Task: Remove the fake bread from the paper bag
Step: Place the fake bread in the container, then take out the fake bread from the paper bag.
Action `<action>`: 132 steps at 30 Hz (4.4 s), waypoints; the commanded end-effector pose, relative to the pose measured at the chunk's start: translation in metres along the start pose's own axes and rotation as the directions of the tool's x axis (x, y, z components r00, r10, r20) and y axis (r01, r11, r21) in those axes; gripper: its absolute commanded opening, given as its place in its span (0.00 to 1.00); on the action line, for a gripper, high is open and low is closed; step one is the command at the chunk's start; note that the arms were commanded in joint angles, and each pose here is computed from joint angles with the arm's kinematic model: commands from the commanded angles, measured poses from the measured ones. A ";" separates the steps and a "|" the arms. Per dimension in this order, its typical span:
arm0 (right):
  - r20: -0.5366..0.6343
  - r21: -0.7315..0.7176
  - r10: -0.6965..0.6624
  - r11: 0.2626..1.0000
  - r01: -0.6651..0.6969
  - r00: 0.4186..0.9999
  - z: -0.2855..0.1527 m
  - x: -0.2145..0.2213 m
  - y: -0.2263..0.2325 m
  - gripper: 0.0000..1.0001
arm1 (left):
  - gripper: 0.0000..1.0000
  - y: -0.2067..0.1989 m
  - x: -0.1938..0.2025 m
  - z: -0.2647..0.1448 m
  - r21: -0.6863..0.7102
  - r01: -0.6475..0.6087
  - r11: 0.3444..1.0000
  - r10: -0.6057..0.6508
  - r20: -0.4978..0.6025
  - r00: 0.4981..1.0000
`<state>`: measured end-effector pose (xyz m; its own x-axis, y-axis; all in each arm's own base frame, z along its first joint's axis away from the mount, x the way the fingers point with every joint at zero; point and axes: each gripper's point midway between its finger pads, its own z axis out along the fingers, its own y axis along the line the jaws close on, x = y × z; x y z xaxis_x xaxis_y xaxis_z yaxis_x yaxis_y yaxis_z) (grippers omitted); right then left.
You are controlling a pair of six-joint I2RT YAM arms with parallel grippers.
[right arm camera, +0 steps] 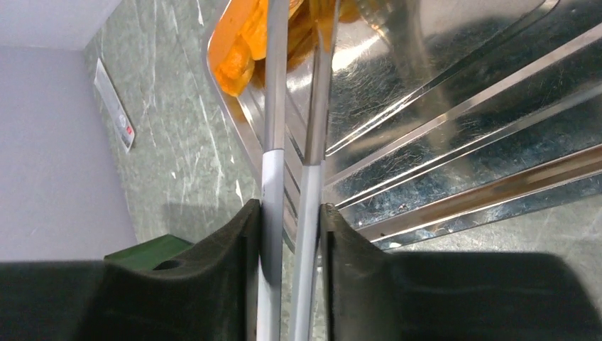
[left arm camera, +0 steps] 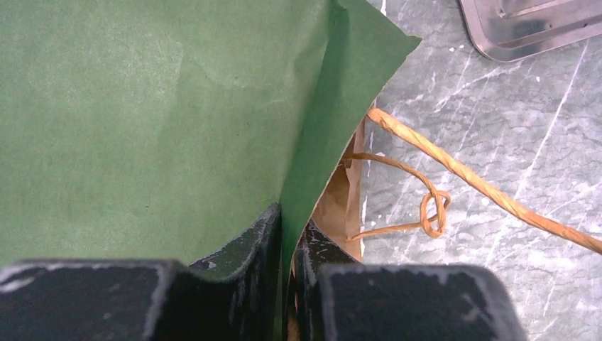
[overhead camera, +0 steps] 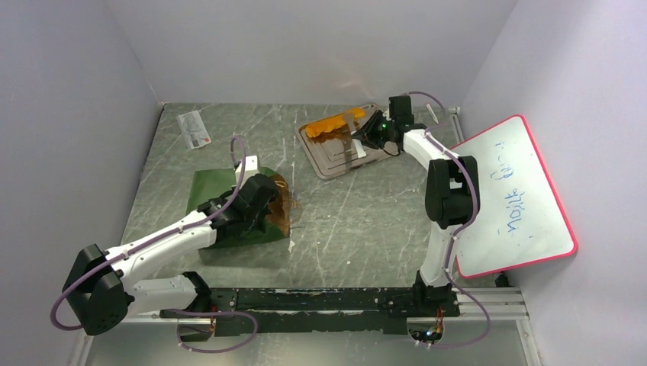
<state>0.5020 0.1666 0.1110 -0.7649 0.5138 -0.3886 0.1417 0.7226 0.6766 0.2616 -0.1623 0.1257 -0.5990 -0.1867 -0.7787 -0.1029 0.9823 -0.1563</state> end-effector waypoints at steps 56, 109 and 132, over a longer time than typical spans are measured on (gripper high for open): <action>-0.054 -0.273 -0.257 0.933 0.233 0.965 -0.215 0.169 0.054 0.39 | 0.07 -0.023 0.002 -0.020 0.242 -0.028 0.970 0.025 0.017 1.000; -0.335 -0.404 -0.314 0.900 0.166 0.888 -0.192 0.287 0.063 0.38 | 0.07 -0.040 -0.019 -0.023 0.257 0.010 0.966 -0.016 0.025 1.000; -0.337 -0.382 -0.279 0.913 0.140 0.899 -0.144 0.290 0.055 0.44 | 0.07 -0.052 -0.013 -0.019 0.283 -0.004 0.959 0.010 -0.018 1.000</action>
<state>0.1881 0.2783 0.1189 -0.9513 0.0855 -0.2962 -0.1894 0.5960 0.7804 0.2508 -0.1941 0.1321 -0.6376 -0.1358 -0.7583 0.0940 0.9633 -0.2516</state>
